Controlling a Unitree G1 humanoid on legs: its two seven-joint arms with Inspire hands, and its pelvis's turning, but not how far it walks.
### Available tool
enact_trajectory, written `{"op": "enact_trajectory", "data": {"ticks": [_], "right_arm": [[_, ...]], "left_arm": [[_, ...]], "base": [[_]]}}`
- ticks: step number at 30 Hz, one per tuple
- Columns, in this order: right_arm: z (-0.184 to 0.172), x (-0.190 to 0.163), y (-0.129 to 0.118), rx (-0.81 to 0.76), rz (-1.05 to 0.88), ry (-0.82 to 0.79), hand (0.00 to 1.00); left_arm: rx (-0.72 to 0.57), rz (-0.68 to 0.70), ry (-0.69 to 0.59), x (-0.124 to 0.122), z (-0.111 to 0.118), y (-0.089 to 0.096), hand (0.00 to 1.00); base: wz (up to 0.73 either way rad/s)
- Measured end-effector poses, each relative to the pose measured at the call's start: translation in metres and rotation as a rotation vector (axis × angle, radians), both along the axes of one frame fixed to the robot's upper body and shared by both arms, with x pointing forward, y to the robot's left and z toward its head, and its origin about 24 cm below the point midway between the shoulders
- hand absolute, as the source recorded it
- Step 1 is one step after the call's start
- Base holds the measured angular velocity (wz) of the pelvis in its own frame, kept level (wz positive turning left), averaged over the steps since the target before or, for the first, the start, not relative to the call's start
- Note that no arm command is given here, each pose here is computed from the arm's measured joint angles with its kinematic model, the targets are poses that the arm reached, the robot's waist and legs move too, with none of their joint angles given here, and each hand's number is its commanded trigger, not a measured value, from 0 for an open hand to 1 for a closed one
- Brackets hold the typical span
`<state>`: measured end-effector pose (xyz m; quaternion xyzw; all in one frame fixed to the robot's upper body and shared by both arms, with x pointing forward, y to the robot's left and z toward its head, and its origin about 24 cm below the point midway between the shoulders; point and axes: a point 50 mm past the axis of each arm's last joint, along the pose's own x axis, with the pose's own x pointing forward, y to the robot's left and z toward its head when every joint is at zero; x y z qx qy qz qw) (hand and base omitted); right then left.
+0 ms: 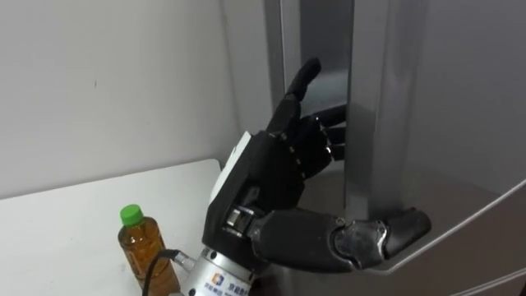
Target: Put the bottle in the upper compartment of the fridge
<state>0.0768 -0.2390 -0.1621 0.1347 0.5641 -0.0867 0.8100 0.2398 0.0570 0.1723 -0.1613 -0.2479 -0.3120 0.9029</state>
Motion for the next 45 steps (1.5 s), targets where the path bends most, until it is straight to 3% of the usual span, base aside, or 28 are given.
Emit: {"op": "enact_trajectory", "data": {"ticks": [19,27,34,38,45], "right_arm": [[0.002,0.002,-0.005,-0.01,-0.025,-0.027,0.0],[0.004,0.001,-0.012,-0.021,-0.062,-0.035,0.0],[0.004,0.002,-0.013,-0.042,-0.095,-0.034,0.0],[0.004,0.002,-0.014,-0.059,-0.095,-0.024,0.0],[0.002,0.0,-0.012,-0.062,-0.111,-0.013,0.0]], "left_arm": [[-0.008,-0.003,-0.031,-0.001,-0.001,0.0,0.0],[0.035,-0.207,-0.114,-0.014,0.005,-0.032,0.0],[0.213,-0.505,-0.191,-0.025,0.003,-0.074,0.0],[0.303,-0.546,-0.107,-0.018,-0.016,-0.079,0.0],[0.33,-0.569,-0.093,-0.018,-0.021,-0.079,0.0]], "base": [[-0.11],[-0.16],[-0.3],[-0.24],[-0.02]]}}
